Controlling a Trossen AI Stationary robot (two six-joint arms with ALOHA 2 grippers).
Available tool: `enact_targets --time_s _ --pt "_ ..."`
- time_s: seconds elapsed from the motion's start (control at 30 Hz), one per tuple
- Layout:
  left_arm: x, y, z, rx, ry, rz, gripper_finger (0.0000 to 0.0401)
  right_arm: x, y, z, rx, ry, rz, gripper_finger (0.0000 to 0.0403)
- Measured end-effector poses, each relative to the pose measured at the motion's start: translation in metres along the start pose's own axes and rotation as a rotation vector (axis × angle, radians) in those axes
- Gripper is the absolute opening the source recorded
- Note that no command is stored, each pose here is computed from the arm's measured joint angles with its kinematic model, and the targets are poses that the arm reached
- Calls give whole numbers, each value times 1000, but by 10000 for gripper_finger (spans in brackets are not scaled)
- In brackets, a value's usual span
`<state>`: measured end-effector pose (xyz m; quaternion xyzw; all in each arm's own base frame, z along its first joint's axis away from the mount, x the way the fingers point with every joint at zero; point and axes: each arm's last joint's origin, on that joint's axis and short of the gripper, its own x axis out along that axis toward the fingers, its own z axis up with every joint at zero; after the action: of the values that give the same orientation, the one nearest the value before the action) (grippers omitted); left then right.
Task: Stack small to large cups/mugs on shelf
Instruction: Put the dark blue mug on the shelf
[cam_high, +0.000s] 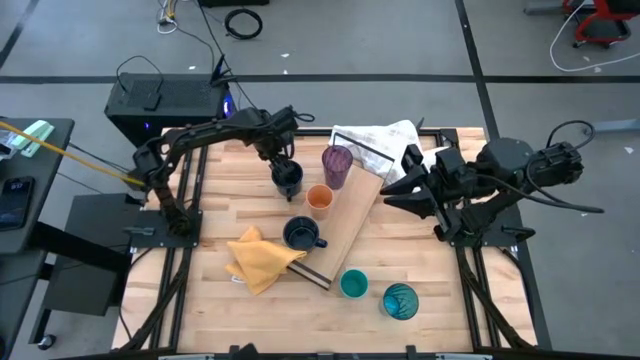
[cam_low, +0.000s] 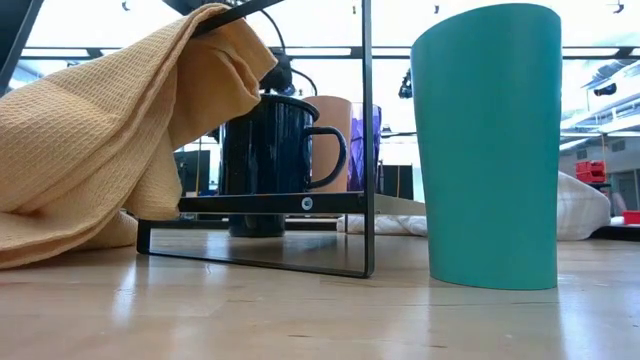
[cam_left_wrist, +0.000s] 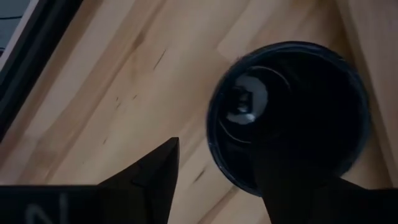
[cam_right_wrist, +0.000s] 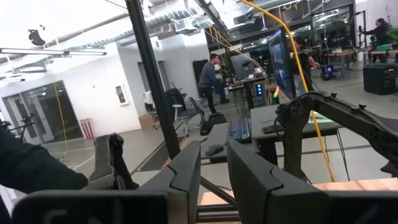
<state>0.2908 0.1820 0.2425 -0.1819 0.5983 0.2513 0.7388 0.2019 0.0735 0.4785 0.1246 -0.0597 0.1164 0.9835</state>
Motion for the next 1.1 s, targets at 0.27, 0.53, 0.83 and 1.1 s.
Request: enact_targets --time_s 0.27,0.53,0.83,1.1 --pt "1 5 4 -11 -36 -11 204 0 0 0 1 -3 -8 87" --pt "22 2 7 -11 30 -32 198 0 0 0 6 -6 -11 87" --pt "35 -4 8 2 65 -45 180 0 0 0 14 -7 -11 87" --pt "35 -3 7 59 85 -64 38 0 0 0 14 -6 -11 87"
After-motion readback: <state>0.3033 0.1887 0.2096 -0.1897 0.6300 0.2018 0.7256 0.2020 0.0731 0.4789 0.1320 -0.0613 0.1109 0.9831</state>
